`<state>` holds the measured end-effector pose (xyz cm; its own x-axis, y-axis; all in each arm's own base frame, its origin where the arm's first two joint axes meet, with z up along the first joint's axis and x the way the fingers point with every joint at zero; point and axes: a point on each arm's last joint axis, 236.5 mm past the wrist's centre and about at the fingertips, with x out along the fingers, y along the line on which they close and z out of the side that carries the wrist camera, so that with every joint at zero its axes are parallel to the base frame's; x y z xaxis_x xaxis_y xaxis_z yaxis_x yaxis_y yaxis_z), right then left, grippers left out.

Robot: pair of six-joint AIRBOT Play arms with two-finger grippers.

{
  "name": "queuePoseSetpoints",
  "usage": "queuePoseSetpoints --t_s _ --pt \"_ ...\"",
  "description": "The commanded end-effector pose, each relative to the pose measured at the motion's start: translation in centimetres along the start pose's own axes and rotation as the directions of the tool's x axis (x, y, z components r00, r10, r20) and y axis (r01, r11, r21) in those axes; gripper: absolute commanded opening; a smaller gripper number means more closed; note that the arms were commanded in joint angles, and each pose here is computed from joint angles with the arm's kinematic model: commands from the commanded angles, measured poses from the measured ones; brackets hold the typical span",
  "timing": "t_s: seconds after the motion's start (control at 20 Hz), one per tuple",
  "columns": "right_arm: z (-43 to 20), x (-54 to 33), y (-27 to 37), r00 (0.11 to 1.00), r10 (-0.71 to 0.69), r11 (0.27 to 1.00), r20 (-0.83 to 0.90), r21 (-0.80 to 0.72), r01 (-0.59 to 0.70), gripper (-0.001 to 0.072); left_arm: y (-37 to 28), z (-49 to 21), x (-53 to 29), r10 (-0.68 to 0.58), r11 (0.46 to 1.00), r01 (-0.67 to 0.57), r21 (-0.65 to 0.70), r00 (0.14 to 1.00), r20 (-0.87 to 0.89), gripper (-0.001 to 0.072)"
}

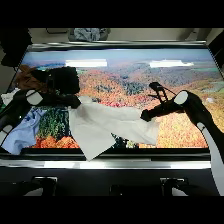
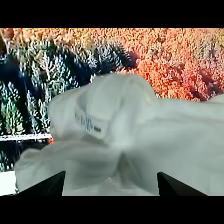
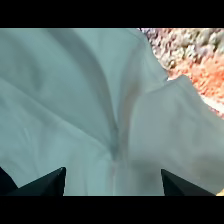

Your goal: Fold the shirts.

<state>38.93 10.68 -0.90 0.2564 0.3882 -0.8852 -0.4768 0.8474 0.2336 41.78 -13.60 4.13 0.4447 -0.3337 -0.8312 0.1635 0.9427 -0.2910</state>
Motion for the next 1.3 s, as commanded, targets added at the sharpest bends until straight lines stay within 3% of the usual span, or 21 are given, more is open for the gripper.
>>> queuePoseSetpoints --t_s 0.0,0.05,0.2,0.35,0.5,0.9,0.95,1.05,1.2,1.25 --pt "2.0 -3.8 -3.0 1.0 -0.021 0.997 -0.019 -0.073 0.02 0.0707 3.9 -0.5 -1.5 0.02 0.996 -0.031 -0.083 0.991 -0.135 0.072" --pt "1.1 -6.0 -4.4 0.999 -0.012 0.997 -0.044 -0.071 0.009 0.0707 5.5 -2.0 -2.8 0.024 0.994 -0.043 -0.096 0.981 -0.193 0.072" --pt "-6.1 -8.7 -7.2 0.979 0.091 0.99 -0.181 0.126 -0.069 0.0697 8.8 -8.4 -4.3 0.001 0.979 -0.071 -0.19 0.939 -0.345 0.072" --pt "-11.6 -6.5 -6.0 0.951 0.195 0.956 -0.238 0.262 -0.131 0.0698 7.3 -15.5 -1.8 -0.129 0.953 -0.001 -0.304 0.904 -0.408 0.0716" --pt "-14.5 -3.9 -2.7 0.92 0.272 0.945 -0.282 0.26 -0.199 0.0707 4.5 -18.8 1.6 -0.23 0.918 0.067 -0.39 0.892 -0.389 0.0715" --pt "-16.0 -1.0 1.4 0.882 0.305 0.952 -0.359 0.131 -0.276 0.0711 3.6 -17.6 5.6 -0.164 0.94 0.058 -0.337 0.941 -0.295 0.0712" --pt "-15.8 -0.8 1.8 0.881 0.302 0.953 -0.365 0.114 -0.28 0.0713 3.9 -17.2 5.9 -0.153 0.939 0.052 -0.339 0.948 -0.28 0.0682" --pt "-15.6 -0.3 2.5 0.879 0.294 0.955 -0.376 0.081 -0.285 0.0714 4.1 -16.7 6.4 -0.148 0.93 0.047 -0.365 0.956 -0.254 0.0522" --pt "-15.1 1.0 3.1 0.89 0.261 0.963 -0.373 0.034 -0.268 0.0713 4.3 -16.1 6.9 -0.143 0.916 0.041 -0.398 0.963 -0.23 0.0071" --pt "-15.0 1.5 3.4 0.892 0.253 0.965 -0.374 0.027 -0.262 0.0712 4.4 -15.9 6.8 -0.142 0.917 0.042 -0.397 0.964 -0.226 0.0037"
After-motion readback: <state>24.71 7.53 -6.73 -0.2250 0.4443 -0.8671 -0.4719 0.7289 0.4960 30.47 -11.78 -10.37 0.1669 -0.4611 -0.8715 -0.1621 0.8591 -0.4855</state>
